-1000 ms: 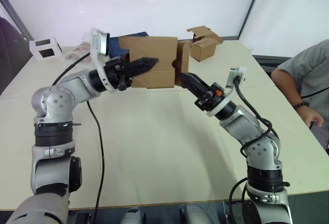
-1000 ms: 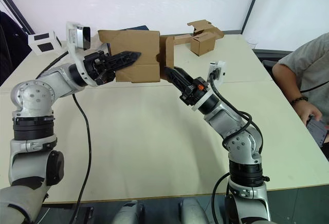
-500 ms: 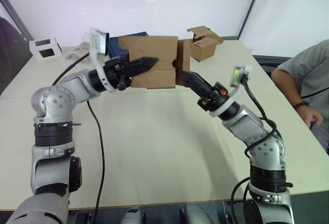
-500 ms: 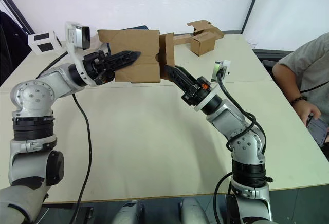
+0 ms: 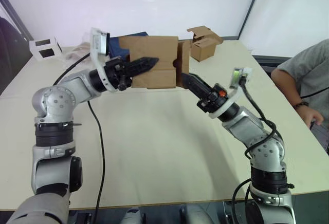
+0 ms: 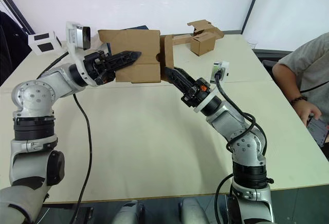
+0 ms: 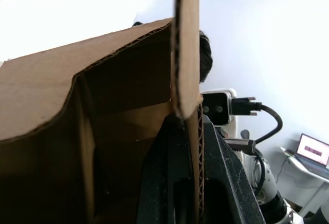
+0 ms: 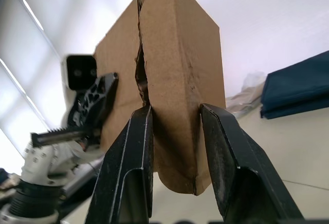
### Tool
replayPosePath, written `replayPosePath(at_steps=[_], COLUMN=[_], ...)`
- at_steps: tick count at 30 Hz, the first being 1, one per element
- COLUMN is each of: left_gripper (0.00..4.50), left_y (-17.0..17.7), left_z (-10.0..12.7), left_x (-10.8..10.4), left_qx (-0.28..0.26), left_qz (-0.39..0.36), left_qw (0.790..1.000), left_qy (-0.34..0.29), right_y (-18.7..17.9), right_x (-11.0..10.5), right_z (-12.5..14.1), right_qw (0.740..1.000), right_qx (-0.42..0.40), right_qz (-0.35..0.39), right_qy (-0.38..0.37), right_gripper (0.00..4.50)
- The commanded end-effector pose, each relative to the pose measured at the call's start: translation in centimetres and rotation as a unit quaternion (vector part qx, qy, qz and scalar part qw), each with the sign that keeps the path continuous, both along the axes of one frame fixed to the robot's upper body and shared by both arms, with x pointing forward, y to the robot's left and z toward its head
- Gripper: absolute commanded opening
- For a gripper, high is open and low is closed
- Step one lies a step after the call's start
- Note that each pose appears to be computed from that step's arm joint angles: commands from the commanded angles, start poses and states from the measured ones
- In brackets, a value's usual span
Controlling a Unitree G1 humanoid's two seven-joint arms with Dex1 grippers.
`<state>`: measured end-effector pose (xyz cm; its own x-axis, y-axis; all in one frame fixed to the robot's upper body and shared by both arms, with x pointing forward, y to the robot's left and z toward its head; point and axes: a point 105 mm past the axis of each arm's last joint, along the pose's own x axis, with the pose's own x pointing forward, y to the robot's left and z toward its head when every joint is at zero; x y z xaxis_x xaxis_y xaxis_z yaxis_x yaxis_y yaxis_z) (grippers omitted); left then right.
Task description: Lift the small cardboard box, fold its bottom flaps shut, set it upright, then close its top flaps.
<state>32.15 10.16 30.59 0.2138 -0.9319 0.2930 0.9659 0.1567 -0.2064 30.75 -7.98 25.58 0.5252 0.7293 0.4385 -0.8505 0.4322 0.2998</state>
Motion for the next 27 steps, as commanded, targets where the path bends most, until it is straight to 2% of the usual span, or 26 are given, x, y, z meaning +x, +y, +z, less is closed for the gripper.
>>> replayPosePath(at_steps=[1, 4, 14, 26, 27], left_gripper=[0.0, 0.0, 0.0, 0.0, 0.0], left_y=[-0.1, -0.1, -0.1, -0.2, -0.2], left_z=[0.9, 1.0, 1.4, 1.7, 1.7], left_x=[-0.5, -0.5, -0.7, -0.8, -0.8], left_qx=[-0.002, -0.003, -0.01, -0.013, -0.013], left_qz=[-0.002, -0.002, -0.003, -0.006, -0.007], left_qw=[1.0, 1.0, 1.0, 0.999, 0.999], left_qy=[-0.025, -0.025, -0.027, -0.03, -0.03], right_y=[0.5, 0.3, -0.6, -0.6, -0.6], right_x=[-1.2, -1.2, -1.0, -0.4, -0.4], right_z=[1.4, 1.4, 1.7, 0.8, 0.8], right_qw=[0.999, 0.999, 0.997, 0.999, 0.999], right_qx=[0.011, 0.013, 0.073, 0.05, 0.047], right_qz=[0.021, 0.022, 0.032, 0.014, 0.012], right_qy=[-0.036, -0.035, -0.01, -0.003, -0.003], right_gripper=[1.81, 2.73, 2.73, 2.73, 2.18])
